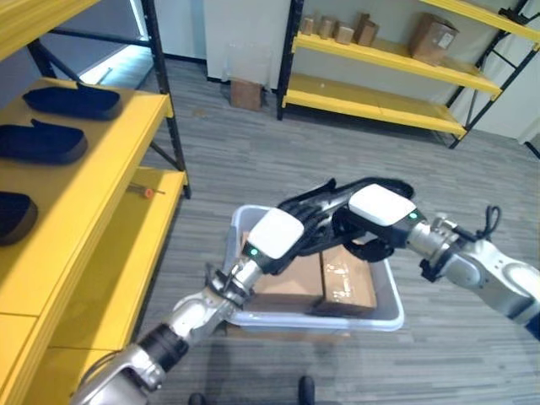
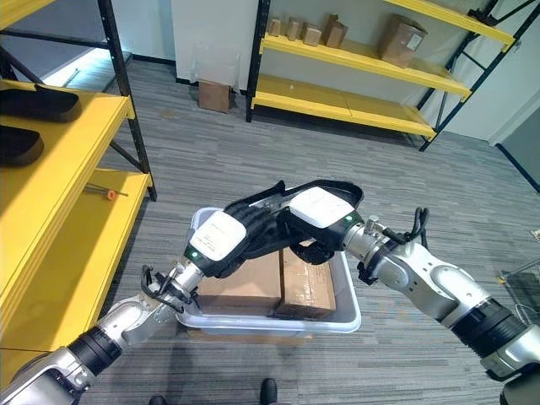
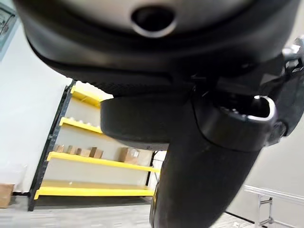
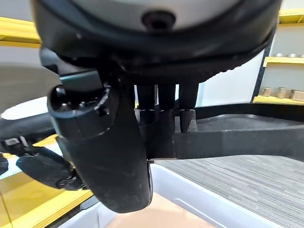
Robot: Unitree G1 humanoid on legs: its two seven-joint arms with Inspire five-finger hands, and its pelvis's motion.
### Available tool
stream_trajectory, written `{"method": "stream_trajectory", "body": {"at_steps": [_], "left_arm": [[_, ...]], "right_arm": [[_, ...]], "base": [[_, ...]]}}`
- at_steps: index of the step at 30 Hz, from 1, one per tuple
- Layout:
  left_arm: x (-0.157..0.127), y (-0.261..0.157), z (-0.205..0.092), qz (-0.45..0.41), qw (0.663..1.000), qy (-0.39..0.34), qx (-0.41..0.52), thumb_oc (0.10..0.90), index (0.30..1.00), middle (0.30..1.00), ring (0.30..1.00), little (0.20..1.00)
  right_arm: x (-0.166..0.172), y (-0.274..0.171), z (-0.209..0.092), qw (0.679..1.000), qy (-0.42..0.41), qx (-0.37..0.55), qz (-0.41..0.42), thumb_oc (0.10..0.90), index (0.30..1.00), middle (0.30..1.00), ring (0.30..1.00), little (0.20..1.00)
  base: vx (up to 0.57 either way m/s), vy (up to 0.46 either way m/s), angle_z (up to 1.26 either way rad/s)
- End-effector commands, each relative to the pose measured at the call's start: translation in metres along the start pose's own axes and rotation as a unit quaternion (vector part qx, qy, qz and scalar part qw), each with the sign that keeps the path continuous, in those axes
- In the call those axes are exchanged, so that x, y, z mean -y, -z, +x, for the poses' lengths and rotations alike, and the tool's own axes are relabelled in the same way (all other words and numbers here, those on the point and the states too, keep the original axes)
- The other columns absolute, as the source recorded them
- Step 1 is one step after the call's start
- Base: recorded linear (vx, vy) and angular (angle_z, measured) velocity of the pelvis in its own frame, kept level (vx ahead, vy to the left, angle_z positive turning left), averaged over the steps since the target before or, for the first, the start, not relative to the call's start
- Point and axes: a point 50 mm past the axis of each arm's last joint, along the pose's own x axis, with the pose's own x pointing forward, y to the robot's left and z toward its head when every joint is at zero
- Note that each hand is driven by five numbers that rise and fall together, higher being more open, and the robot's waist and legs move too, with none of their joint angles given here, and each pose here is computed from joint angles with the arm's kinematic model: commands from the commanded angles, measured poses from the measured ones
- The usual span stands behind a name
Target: Move parts from the plastic box to the shelf.
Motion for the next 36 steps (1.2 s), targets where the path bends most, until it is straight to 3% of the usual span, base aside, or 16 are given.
{"method": "stream_trajectory", "body": {"at_steps": [1,17,18,19,29,36], "left_arm": [[-0.039,0.0,0.04,-0.003,0.993,-0.113,0.014,0.4,0.3,0.3,0.3,0.3],[-0.048,0.003,0.034,-0.023,0.989,-0.144,-0.002,0.4,0.3,0.3,0.3,0.3],[-0.049,0.004,0.033,-0.026,0.989,-0.146,-0.005,0.4,0.3,0.3,0.3,0.3],[-0.048,0.005,0.031,-0.029,0.989,-0.146,-0.01,0.4,0.3,0.3,0.3,0.3],[-0.049,0.036,-0.001,-0.028,0.983,-0.153,-0.096,0.4,0.3,0.3,0.3,0.3],[-0.049,0.071,-0.054,-0.031,0.968,-0.151,-0.2,0.4,0.3,0.3,0.3,0.3]], "right_arm": [[0.091,-0.016,0.016,0.978,0.198,0.056,-0.03,0.4,0.3,0.3,0.3,0.3],[0.09,-0.018,0.013,0.978,0.198,0.061,-0.029,0.4,0.3,0.3,0.3,0.3],[0.09,-0.018,0.012,0.978,0.201,0.059,-0.026,0.49,0.426,0.426,0.426,0.426],[0.089,-0.018,0.011,0.977,0.203,0.058,-0.018,0.9,1.0,1.0,1.0,1.0],[0.065,-0.008,-0.007,0.974,0.218,0.012,0.052,0.9,1.0,1.0,1.0,1.0],[0.039,-0.007,-0.03,0.953,0.248,-0.017,0.172,0.9,1.0,1.0,1.0,1.0]], "base": [[0.03,0.0,-0.02],[0.01,0.001,0.0],[0.03,0.006,-0.02],[0.0,0.0,0.0],[0.01,-0.005,-0.01],[0.0,-0.02,0.0]]}}
